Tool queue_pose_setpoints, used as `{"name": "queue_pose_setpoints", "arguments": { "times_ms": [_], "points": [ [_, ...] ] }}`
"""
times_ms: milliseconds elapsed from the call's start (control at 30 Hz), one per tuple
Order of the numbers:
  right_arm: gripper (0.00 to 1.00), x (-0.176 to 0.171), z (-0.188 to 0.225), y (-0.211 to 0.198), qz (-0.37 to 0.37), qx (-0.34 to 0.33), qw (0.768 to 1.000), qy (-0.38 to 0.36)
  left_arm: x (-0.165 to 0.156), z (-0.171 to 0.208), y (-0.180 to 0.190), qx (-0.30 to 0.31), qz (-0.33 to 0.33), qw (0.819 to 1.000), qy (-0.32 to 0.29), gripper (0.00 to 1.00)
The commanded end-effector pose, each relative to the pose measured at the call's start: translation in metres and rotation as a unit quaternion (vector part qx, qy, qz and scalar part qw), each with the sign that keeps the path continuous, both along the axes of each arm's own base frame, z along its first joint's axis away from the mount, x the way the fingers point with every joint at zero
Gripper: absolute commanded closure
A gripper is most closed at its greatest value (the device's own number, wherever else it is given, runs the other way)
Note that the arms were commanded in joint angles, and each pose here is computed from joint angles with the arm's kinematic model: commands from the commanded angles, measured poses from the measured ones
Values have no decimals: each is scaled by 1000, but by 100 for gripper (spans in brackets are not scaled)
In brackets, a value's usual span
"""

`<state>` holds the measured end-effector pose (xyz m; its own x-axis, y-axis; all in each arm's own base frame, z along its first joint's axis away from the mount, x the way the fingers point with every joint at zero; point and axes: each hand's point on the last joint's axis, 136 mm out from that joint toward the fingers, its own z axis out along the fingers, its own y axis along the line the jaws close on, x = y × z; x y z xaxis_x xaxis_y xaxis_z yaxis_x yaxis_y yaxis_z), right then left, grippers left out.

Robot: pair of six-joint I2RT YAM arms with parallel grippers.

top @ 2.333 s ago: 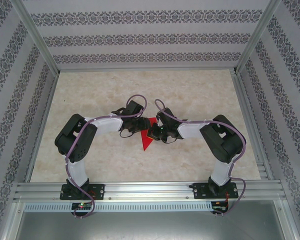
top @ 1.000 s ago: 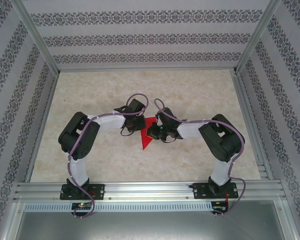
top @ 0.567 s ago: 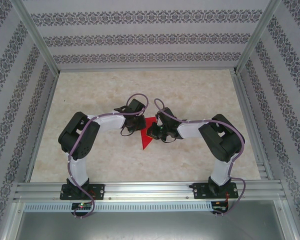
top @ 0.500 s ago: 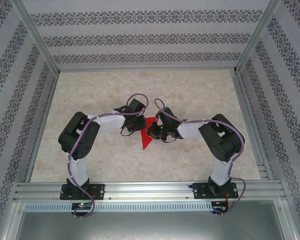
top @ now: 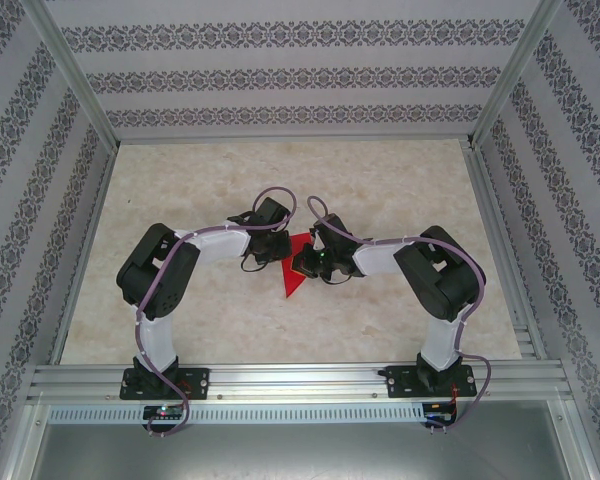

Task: Fold a paper plane with a square sheet of paper (pick it up from the middle)
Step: Third fold the triangle at the center of the table.

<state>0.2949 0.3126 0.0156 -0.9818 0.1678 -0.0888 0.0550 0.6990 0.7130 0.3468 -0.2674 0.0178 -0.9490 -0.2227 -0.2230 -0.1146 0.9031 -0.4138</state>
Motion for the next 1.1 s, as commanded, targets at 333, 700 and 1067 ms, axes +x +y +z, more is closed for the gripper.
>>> {"name": "queue_pose_setpoints", "arguments": {
  "times_ms": [333,700,1067],
  "points": [
    [95,4,-11,-10,-11,-24,1000,-1,-9,-14,5,14,-7,1000,28,90],
    [95,0,5,-10,-7,-24,1000,-13,-13,-23,7,19,-6,999,37,90],
    [95,2,-1,-7,-4,-25,1000,-9,-13,-22,5,14,-8,999,38,90]
  ]
}}
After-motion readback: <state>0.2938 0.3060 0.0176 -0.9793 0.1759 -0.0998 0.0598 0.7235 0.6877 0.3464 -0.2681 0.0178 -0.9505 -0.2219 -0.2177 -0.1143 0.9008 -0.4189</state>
